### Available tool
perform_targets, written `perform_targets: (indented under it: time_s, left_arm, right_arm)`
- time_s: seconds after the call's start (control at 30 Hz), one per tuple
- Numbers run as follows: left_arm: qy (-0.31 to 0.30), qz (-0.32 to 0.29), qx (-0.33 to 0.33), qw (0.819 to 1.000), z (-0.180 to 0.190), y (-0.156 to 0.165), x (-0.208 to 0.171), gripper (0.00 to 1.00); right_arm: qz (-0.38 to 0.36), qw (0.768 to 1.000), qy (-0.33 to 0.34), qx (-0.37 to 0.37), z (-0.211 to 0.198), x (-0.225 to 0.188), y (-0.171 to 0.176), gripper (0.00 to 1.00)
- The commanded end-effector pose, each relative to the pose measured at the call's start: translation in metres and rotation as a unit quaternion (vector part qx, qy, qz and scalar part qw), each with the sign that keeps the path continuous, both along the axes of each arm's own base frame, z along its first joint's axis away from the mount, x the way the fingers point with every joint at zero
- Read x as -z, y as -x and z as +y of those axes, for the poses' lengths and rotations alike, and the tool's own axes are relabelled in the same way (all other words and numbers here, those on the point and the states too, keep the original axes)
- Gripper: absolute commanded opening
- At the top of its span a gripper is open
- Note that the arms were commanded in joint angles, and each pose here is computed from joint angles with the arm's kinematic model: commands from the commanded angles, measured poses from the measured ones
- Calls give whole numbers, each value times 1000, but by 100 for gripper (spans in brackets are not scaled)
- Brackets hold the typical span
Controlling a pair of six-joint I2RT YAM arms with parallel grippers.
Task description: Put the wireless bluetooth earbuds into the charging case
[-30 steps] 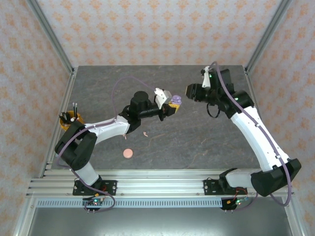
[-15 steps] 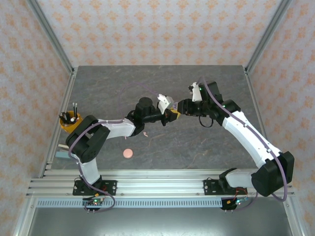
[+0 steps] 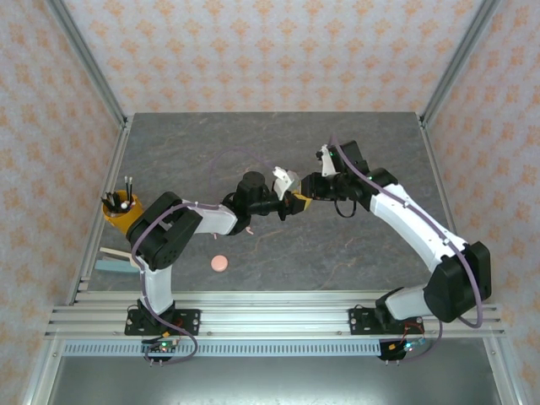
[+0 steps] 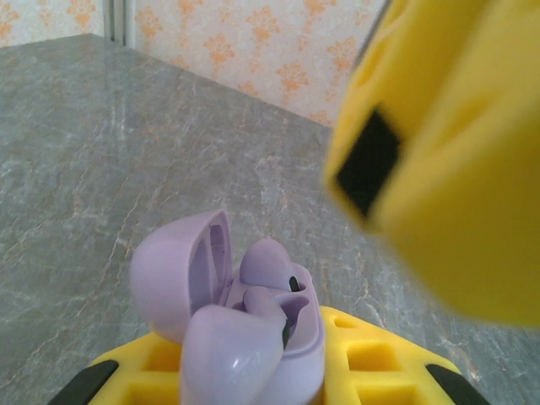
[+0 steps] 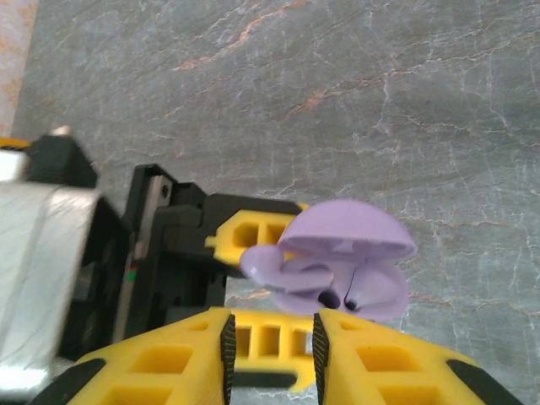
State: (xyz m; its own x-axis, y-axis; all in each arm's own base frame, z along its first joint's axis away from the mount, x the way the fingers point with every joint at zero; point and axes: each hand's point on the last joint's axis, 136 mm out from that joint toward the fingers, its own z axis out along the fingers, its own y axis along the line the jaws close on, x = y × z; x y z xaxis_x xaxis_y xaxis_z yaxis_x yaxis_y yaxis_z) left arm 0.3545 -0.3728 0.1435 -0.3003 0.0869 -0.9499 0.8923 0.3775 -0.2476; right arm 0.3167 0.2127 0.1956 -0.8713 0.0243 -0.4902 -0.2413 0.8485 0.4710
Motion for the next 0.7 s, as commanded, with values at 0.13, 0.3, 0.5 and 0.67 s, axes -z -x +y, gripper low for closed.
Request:
perform_targets:
  time_s: [0.13, 0.3, 0.5, 0.67]
  left_arm:
    - [43, -32, 23, 998, -6, -1, -33, 0]
    - [38, -27, 24, 999, -4, 0, -29, 0]
    - [37, -30, 19, 999, -1, -1, -29, 0]
    - [33, -26, 17, 999, 0, -4, -26, 0]
  right_arm:
    - [-13, 1000, 21, 5, 1, 15, -16, 32]
    - [-11, 999, 29, 13, -1, 21, -20, 32]
    - [-14, 998, 55, 35, -19, 23, -21, 29]
    - [-14, 996, 66, 56, -35, 20, -22, 28]
